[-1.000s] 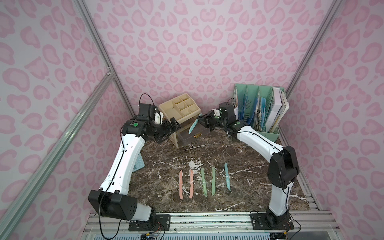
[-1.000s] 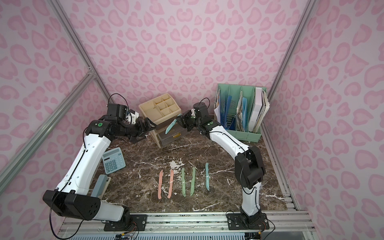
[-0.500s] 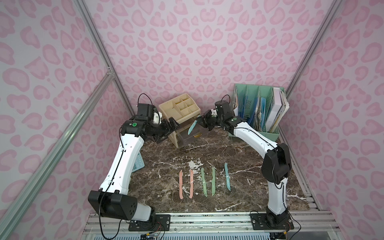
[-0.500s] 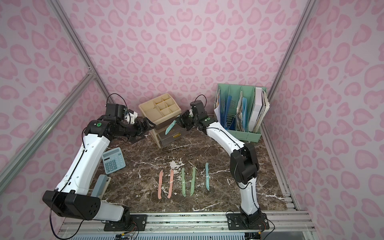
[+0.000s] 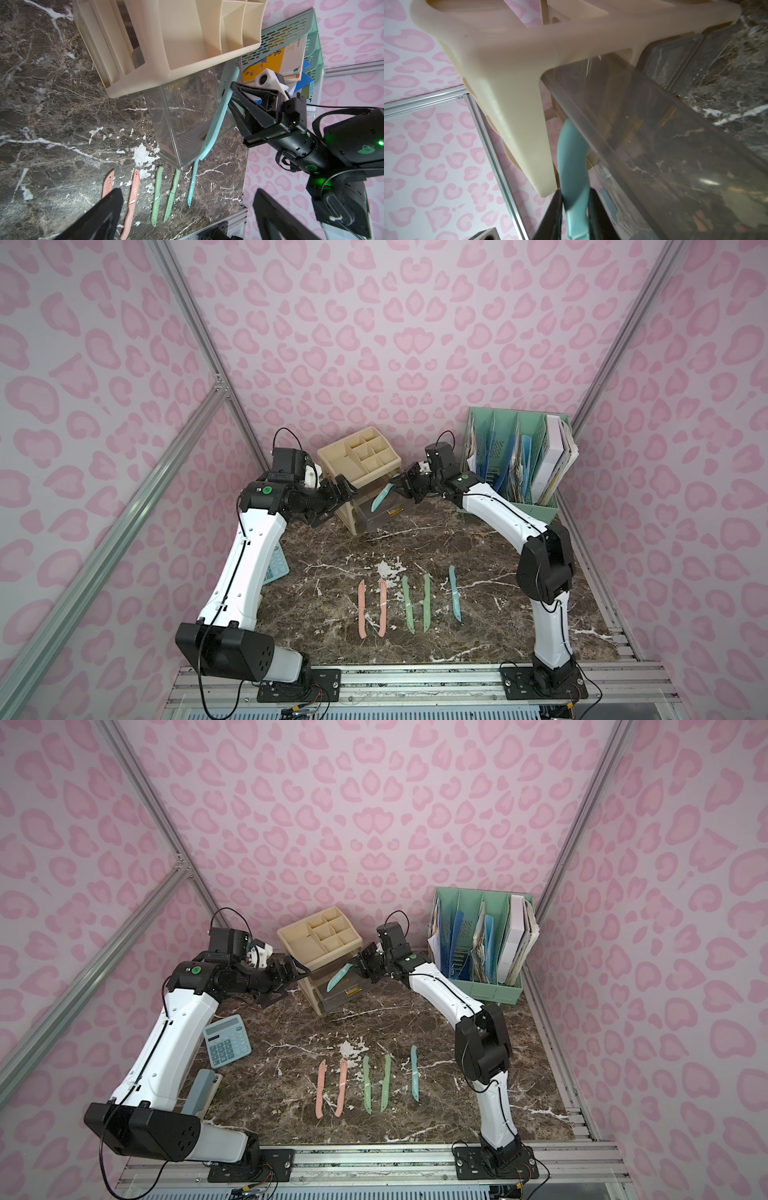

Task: Place the fruit knives into the drawer by color
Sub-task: Place the fruit knife in the storage box, then pick up the fruit knife from the center of the board.

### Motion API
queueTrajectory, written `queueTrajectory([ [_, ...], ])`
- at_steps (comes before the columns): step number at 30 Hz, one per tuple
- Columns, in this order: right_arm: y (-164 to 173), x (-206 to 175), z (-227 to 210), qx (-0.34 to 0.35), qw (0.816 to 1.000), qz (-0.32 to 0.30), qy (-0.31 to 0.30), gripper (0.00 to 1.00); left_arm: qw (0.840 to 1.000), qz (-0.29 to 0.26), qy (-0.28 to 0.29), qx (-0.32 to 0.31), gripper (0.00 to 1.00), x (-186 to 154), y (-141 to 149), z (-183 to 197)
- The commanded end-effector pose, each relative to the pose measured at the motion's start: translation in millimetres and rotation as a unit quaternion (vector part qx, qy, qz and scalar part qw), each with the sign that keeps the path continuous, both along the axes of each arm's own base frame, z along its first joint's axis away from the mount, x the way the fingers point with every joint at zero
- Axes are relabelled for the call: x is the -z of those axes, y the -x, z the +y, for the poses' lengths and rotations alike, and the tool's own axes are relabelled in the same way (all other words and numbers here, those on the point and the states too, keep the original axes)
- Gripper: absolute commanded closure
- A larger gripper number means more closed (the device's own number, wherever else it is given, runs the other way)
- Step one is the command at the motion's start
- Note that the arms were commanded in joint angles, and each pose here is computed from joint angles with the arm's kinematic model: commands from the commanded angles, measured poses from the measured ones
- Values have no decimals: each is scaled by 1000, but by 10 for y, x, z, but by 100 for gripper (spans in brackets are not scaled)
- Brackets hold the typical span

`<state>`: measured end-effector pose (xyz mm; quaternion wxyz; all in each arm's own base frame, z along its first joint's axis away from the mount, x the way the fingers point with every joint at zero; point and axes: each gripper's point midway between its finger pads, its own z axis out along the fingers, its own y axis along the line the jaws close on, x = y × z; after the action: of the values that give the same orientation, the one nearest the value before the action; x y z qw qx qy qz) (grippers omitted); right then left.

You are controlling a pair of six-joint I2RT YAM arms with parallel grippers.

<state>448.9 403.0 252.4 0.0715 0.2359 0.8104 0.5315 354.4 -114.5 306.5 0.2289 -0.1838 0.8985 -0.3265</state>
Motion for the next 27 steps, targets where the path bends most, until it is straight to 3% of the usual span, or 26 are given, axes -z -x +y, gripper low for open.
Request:
queueTrajectory([
  [1, 1, -74, 24, -5, 1000, -7, -8, 71, 1000, -9, 7, 4, 1, -50, -6, -16],
  [3, -1, -97, 22, -4, 1000, -9, -7, 67, 1000, -10, 8, 4, 1, -52, -9, -17],
  [13, 101, -384, -36, -20, 999, -45, -3, 69, 1000, -12, 11, 3, 1, -67, -8, -15],
  [21, 459, -362, -255, -62, 994, -81, 42, 69, 1000, -6, 16, 7, 1, -33, 20, -36],
  [27, 749, -260, -454, -92, 987, -105, 84, 61, 1000, -2, 21, 15, 1, -2, 122, -78],
])
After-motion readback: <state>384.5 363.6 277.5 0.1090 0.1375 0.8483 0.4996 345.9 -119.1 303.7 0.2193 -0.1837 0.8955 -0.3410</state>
